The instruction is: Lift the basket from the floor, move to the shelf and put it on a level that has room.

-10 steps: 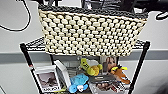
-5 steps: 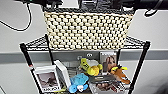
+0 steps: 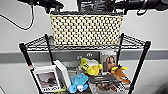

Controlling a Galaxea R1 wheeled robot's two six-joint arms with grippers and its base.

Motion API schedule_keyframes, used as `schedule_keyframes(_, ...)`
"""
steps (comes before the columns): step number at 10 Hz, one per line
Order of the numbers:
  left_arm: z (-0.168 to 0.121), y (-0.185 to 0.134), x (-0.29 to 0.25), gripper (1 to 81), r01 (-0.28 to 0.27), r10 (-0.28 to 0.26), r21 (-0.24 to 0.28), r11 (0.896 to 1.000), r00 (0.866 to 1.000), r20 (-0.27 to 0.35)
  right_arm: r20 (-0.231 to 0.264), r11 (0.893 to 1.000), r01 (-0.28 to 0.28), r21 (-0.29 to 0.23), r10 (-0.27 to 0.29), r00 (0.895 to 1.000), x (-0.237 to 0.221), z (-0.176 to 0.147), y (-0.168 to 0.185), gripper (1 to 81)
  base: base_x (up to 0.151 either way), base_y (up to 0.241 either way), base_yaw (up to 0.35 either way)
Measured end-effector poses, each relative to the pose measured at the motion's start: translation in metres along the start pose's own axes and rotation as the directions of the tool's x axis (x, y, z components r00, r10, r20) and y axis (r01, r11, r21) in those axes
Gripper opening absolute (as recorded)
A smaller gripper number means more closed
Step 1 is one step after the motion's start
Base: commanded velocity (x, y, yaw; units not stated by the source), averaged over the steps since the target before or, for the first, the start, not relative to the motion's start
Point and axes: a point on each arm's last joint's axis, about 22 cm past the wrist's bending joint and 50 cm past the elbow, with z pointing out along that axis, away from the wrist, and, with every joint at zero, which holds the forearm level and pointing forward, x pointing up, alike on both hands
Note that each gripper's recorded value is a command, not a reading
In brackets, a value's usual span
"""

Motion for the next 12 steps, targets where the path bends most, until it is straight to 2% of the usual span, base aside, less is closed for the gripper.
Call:
schedule_keyframes(3, 0.015, -0.026, 0.028, 1.0, 0.004, -0.002, 0.051, 0.999, 0.999, -0.032, 0.011, 0.999, -0.002, -0.046, 0.002, 1.000, 0.008, 0.020, 0.023, 1.0, 0.000, 0.000, 0.000)
schedule_keyframes(5, 0.041, -0.062, 0.029, 1.0, 0.025, -0.024, 0.099, 0.995, 1.000, -0.019, 0.004, 0.997, -0.019, -0.072, 0.019, 1.000, 0.006, 0.032, 0.052, 1.0, 0.000, 0.000, 0.000)
schedule_keyframes(9, 0.071, -0.069, 0.039, 1.0, 0.016, -0.013, 0.101, 0.995, 0.999, -0.034, -0.061, 0.994, -0.016, -0.108, 0.009, 0.998, 0.029, 0.039, 0.084, 1.0, 0.000, 0.000, 0.000)
schedule_keyframes(10, 0.076, -0.074, 0.042, 1.0, 0.025, -0.021, 0.099, 0.995, 0.999, -0.044, -0.084, 0.993, -0.030, -0.114, 0.021, 0.996, 0.032, 0.043, 0.097, 1.0, 0.000, 0.000, 0.000)
schedule_keyframes(12, 0.078, -0.077, 0.043, 1.0, 0.032, -0.027, 0.095, 0.995, 0.998, -0.053, -0.098, 0.993, -0.037, -0.114, 0.026, 0.995, 0.034, 0.044, 0.099, 1.0, 0.000, 0.000, 0.000)
